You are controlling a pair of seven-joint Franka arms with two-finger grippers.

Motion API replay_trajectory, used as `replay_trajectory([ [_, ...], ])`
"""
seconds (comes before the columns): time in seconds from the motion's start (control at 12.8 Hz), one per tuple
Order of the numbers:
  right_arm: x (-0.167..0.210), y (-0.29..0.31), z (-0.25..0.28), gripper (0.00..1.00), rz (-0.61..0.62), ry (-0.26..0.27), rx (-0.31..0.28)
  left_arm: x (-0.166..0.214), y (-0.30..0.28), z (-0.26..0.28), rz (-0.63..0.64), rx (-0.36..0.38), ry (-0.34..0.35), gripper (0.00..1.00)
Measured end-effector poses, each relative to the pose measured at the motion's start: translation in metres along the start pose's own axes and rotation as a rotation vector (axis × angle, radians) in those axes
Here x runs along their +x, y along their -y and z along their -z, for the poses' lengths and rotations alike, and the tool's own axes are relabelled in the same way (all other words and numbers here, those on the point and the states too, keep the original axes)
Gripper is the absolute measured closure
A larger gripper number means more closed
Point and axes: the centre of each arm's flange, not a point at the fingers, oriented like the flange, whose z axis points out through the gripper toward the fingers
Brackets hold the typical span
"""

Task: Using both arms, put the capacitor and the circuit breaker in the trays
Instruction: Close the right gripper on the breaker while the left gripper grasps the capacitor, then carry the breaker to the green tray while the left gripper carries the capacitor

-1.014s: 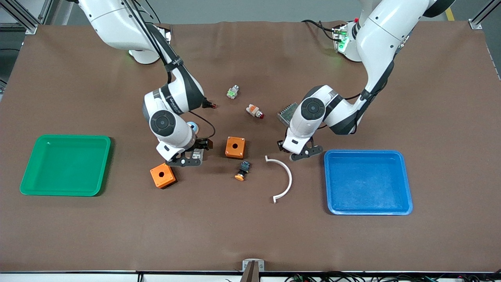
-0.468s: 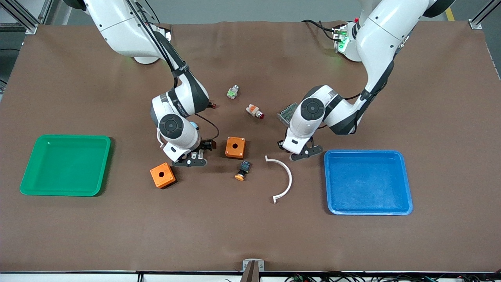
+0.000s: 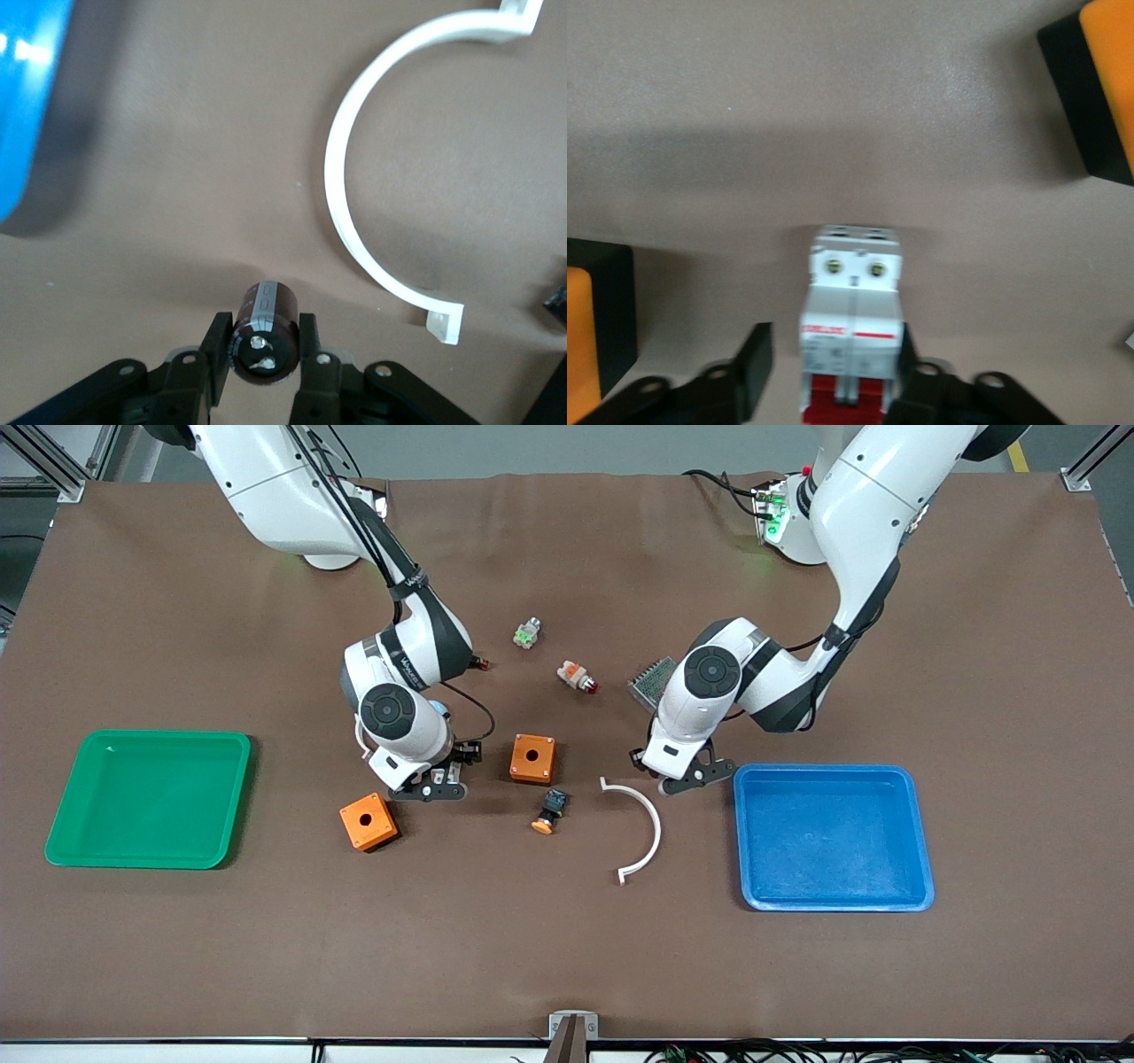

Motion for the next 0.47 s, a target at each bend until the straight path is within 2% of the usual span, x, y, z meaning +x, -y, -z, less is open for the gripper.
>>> replay_trajectory([
  [0.08,0.000,-0.001,0.000,0.59,-0.001,0.000,-0.001,0.006,0.002,0.014,0.007,0.003,-0.016,0.66],
  [0.47,0.002,-0.004,0.003,0.60,-0.009,-0.002,-0.002,0.049,0.038,0.083,0.026,0.036,-0.088,0.66],
])
